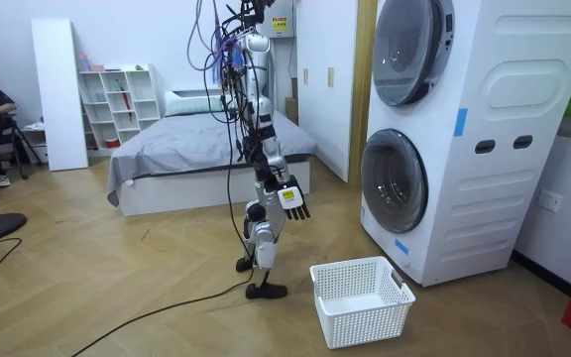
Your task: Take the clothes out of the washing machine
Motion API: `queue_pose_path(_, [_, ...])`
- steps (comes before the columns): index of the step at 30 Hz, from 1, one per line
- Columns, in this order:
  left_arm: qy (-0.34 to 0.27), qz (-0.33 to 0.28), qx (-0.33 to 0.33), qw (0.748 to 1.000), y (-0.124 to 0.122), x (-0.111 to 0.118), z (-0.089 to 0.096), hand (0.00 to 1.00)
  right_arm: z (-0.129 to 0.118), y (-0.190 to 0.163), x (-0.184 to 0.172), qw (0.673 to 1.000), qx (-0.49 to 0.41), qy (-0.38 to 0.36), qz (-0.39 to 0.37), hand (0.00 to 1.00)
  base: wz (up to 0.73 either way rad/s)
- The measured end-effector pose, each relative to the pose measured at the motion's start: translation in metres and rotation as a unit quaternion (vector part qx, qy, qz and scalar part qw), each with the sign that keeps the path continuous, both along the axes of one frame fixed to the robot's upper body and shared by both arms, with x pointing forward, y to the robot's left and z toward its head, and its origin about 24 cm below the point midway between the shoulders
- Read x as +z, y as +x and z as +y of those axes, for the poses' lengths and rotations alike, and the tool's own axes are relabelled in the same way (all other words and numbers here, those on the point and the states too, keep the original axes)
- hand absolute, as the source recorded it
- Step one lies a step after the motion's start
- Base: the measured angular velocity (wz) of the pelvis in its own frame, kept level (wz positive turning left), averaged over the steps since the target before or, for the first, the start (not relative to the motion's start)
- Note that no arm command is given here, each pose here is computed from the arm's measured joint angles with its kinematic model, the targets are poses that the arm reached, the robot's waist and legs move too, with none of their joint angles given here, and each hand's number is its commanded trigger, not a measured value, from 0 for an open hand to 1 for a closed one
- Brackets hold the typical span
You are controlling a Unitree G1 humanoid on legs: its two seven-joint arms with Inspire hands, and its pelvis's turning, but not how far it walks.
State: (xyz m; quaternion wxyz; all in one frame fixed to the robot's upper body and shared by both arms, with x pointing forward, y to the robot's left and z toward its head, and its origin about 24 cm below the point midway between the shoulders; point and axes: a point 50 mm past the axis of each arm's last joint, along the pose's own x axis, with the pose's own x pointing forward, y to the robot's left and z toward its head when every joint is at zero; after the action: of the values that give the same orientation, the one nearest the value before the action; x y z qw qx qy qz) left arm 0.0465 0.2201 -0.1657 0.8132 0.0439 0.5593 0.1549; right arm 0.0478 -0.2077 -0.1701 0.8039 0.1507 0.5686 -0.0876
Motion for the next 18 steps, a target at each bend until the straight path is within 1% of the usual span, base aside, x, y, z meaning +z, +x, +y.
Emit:
queue_pose_path(3, [0.001,0.003,0.006,1.0,-0.0036,-0.0002,0.001,0.0,0.0003,-0.0009,-0.0001,1.0,-0.001,0.001,0.001,0.0,0.0])
queue_pose_path(10, [0.002,0.001,0.003,1.0,-0.0013,0.0002,0.0012,0.0,0.0013,-0.0033,-0.0006,1.0,-0.005,0.003,0.004,0.0,0.05])
queue_pose_path(18, [-0.005,0.002,0.023,1.0,-0.0055,-0.0002,0.0015,0.0,-0.0012,-0.0036,-0.0006,0.999,-0.051,0.005,0.009,0.0,-0.01])
